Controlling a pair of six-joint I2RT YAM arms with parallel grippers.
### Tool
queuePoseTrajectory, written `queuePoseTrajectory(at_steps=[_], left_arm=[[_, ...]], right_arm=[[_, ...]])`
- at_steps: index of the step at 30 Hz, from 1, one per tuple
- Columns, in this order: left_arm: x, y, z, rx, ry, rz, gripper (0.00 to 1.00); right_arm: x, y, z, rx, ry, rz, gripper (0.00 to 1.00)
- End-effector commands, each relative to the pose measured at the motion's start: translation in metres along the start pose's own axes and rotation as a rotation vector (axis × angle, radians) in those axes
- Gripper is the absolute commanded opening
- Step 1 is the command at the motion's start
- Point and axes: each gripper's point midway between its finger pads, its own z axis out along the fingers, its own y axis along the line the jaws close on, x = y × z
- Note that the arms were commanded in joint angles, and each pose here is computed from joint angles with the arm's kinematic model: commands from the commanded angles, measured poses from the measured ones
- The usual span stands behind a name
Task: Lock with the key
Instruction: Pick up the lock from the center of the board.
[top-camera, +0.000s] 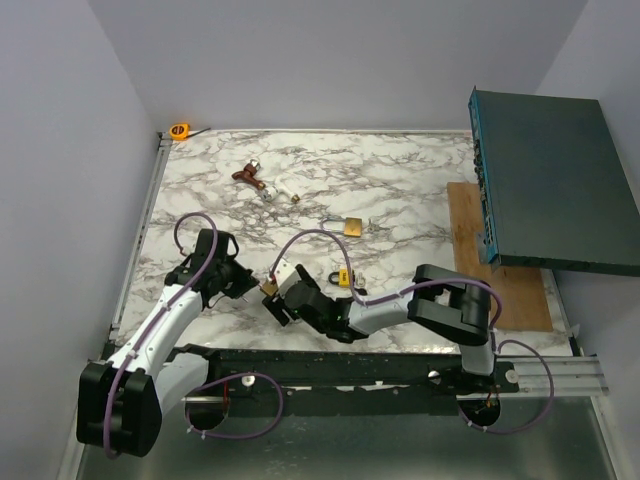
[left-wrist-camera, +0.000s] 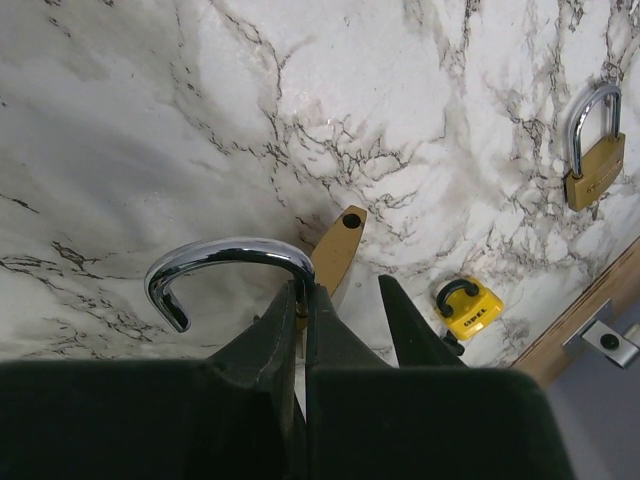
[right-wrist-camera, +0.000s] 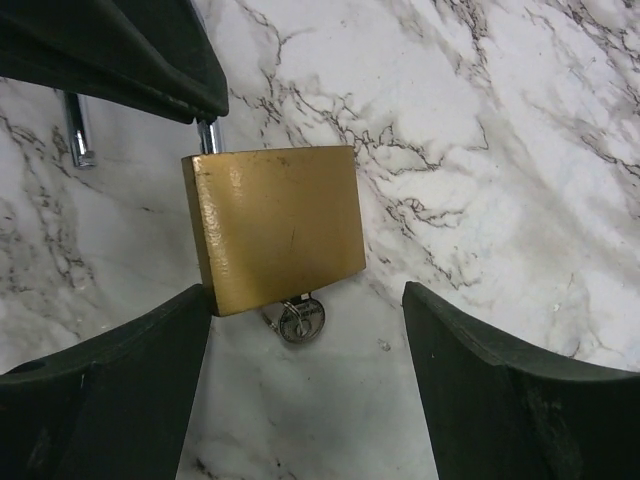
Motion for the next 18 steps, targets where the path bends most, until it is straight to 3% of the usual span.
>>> queuePoseTrajectory(at_steps=[1, 10, 11, 14, 18], left_arm=[[0.001, -0.025, -0.008, 0.090, 0.022, 0.025, 0.00], [0.002, -0.029, -0.009, 0.100, 0.040, 0.031, 0.00], [0.003, -0.030, -0.009, 0.103, 0.041, 0.031, 0.00], [0.003, -0.032, -0.010, 0.107, 0.047, 0.034, 0.00], [0.006, -0.037, -0.012, 0.132, 0.069, 0.056, 0.00]], right_arm=[[-0.012, -0.011, 0.013, 0.091, -0.069, -0.088, 0.79], [-0.015, -0.011, 0.029, 0.133, -0.110, -0.156, 0.67], [-0.013, -0.011, 0.031, 0.138, -0.109, -0.165, 0.63], [-0.018, -0.014, 0.031, 0.159, -0.133, -0.159, 0.34], [-0.036, -0.017, 0.025, 0.181, -0.167, -0.137, 0.13]])
